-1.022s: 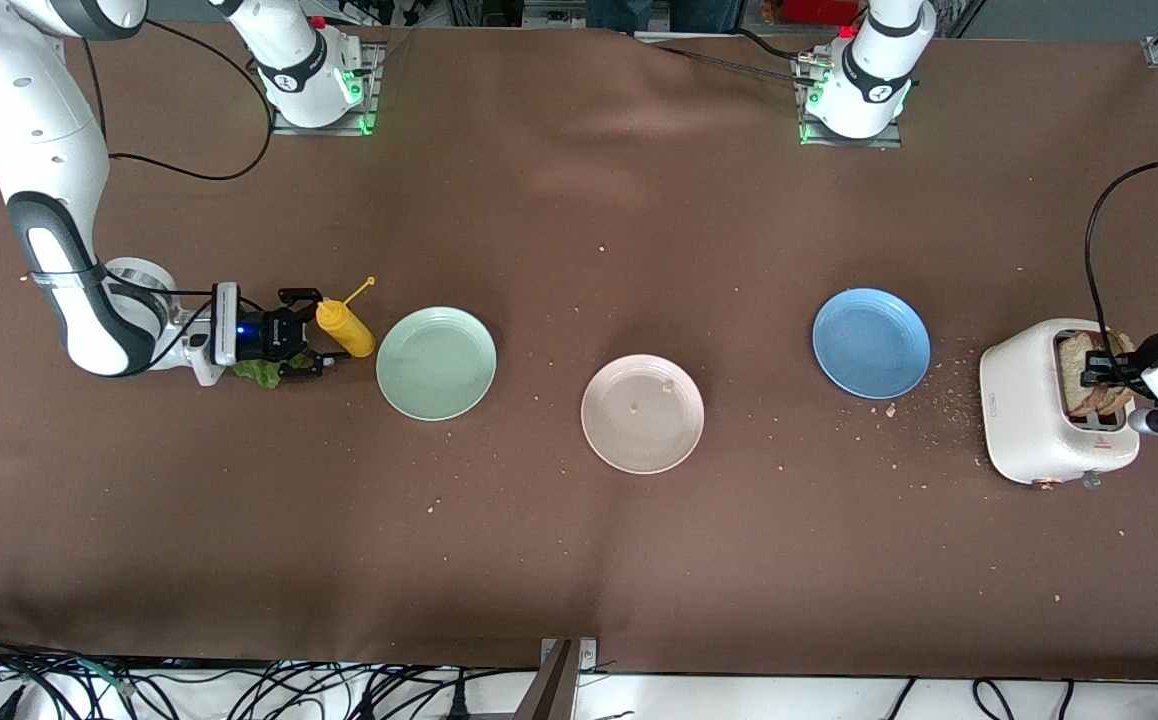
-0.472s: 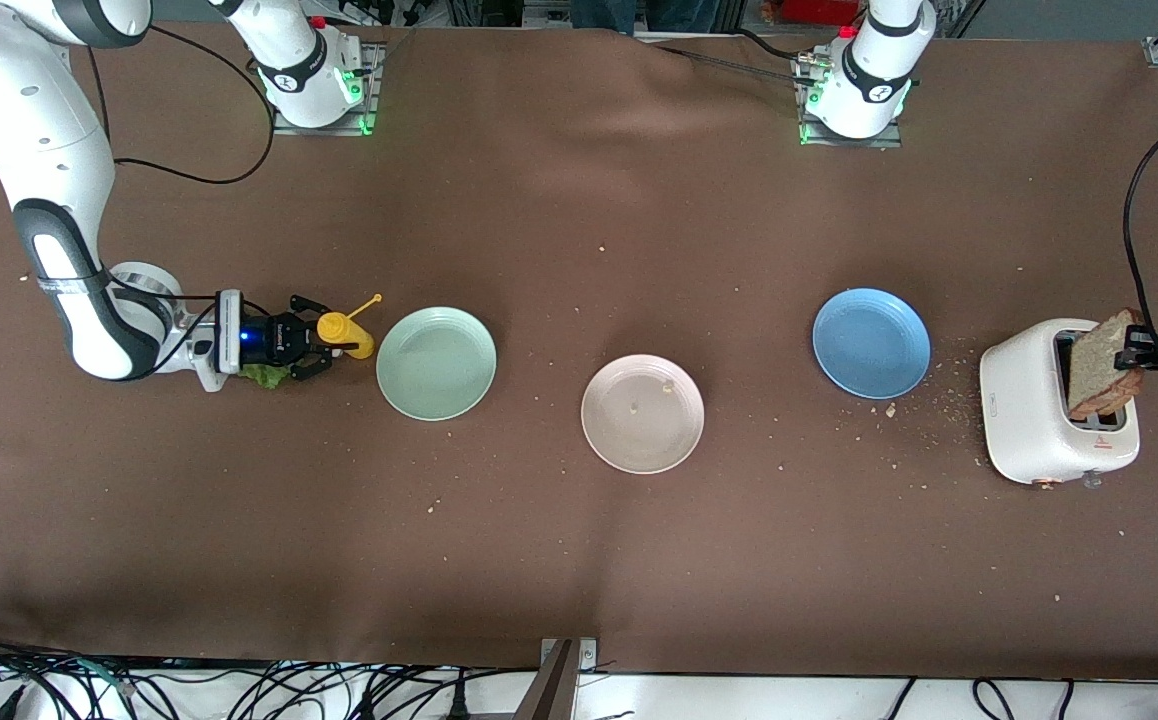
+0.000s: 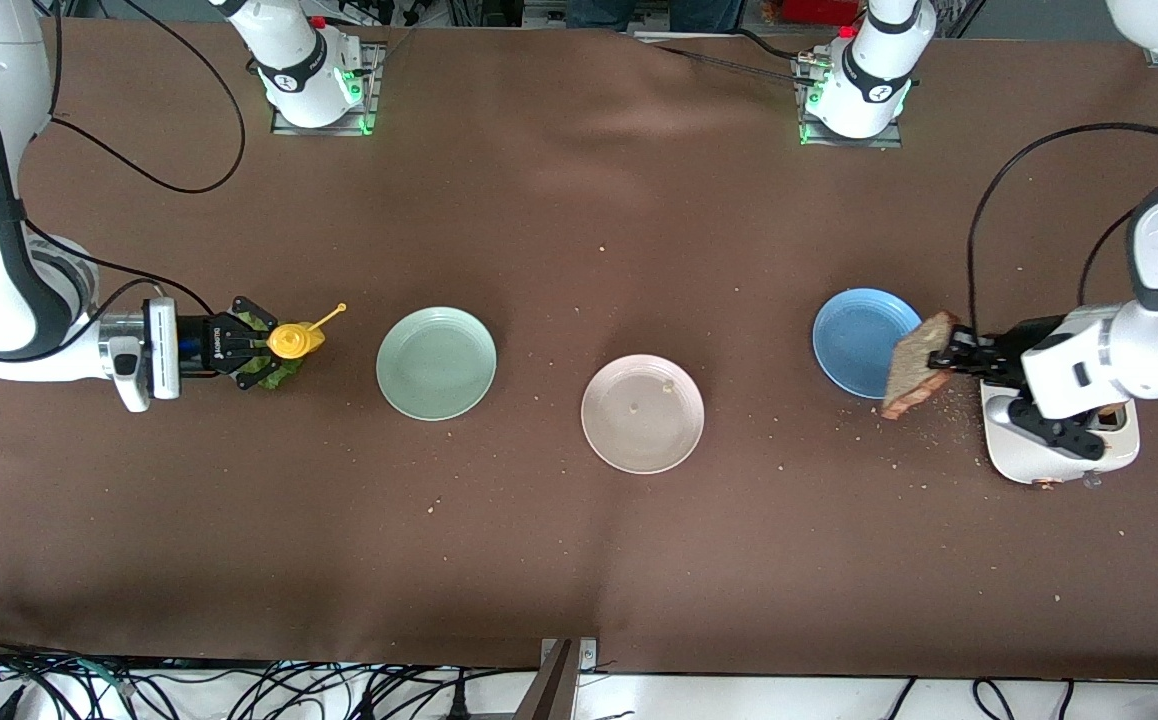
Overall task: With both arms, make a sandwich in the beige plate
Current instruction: 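Carry the bread slice with the left gripper onto the beige plate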
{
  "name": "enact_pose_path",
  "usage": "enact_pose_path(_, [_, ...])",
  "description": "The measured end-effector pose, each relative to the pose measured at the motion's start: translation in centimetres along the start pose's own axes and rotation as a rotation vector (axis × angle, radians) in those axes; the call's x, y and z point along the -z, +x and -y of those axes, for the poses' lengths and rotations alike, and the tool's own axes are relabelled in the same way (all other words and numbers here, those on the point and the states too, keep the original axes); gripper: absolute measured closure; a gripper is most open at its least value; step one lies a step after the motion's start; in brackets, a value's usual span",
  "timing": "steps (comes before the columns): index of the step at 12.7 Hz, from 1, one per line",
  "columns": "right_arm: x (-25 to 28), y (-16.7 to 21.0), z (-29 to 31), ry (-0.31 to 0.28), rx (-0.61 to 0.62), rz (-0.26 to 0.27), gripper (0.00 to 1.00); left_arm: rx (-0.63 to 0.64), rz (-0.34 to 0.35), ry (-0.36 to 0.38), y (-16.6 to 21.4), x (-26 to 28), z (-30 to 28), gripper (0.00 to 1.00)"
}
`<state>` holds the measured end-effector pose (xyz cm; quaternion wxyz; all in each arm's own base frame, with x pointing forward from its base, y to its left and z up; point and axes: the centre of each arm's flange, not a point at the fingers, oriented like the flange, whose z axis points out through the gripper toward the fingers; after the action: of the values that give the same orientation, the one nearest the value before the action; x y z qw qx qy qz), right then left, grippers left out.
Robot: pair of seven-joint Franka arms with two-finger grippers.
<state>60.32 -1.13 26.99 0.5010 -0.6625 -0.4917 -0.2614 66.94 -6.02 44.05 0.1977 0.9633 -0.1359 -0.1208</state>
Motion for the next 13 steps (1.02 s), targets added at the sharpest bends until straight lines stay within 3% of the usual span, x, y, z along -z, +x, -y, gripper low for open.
enact_pose_path(3, [0.7, 2.1, 0.0, -0.010, -0.067, 0.078, 0.95, 0.058, 0.092, -0.220, 4.2, -9.5, -5.1, 0.90])
enact_pose_path(6, [1.8, 6.0, -0.3, -0.036, -0.135, 0.194, 0.95, 0.119, 0.125, -0.394, 6.5, -15.2, -8.2, 0.90])
enact_pose_path(8, [1.4, 9.0, -0.3, -0.052, -0.155, 0.245, 0.95, 0.145, 0.068, -0.447, 7.7, -16.2, -10.1, 0.90])
enact_pose_path(13, [0.7, 10.5, -0.5, -0.077, -0.194, 0.277, 0.95, 0.185, -0.061, -0.451, 10.5, -20.9, -12.9, 0.90])
